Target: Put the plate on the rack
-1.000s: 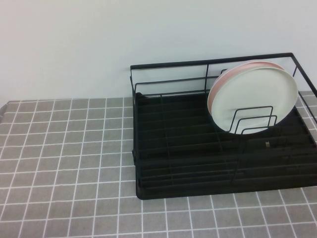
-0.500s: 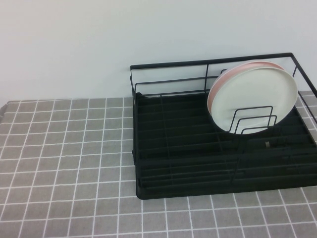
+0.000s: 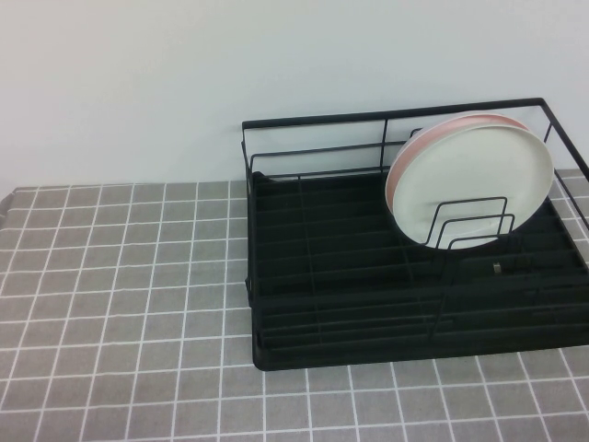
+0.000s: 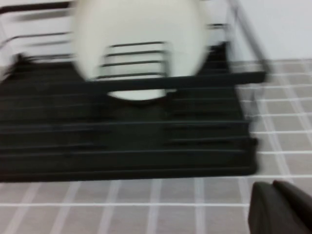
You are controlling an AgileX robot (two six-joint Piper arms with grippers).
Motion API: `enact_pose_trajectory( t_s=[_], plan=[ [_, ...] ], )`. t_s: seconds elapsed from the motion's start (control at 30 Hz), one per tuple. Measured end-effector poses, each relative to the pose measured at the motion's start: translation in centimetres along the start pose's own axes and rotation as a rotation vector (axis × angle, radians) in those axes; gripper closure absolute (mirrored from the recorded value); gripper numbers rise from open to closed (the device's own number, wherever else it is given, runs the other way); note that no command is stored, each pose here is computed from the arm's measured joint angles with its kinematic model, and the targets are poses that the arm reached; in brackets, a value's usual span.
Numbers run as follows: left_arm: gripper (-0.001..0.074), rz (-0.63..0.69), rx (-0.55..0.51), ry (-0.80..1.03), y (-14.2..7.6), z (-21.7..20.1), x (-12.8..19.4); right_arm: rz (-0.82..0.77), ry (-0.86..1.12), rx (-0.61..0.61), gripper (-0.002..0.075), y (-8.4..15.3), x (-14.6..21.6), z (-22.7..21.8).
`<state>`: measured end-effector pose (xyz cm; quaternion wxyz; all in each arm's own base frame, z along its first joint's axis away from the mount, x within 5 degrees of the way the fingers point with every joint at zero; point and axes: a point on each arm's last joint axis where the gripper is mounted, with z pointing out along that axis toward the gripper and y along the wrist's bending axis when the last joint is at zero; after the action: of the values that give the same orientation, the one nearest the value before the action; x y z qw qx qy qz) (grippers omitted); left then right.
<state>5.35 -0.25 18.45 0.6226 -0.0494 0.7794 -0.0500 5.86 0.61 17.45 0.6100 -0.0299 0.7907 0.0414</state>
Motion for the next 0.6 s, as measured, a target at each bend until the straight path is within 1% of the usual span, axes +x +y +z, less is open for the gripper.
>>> enact_pose_trajectory(
  t_s=[0.13,0.27,0.37,0.6],
  plan=[
    [0.0737,0.000,0.000,0.000,0.00,0.00,0.00,-0.044,0.020,0.035,0.0729,-0.33,0.27,-0.13],
    [0.0737,0.000,0.000,0.000,0.00,0.00,0.00,-0.064,-0.045,0.036,0.0729,-0.33,0.02,-0.57],
    [0.0737,0.000,0.000,0.000,0.00,0.00,0.00,-0.130,-0.017,0.042,0.0729,-0.39,0.20,-0.56],
    [0.0737,0.000,0.000,-0.001,0.00,0.00,-0.01,-0.109,-0.018,0.041,0.0729,-0.37,0.20,-0.56]
  ],
)
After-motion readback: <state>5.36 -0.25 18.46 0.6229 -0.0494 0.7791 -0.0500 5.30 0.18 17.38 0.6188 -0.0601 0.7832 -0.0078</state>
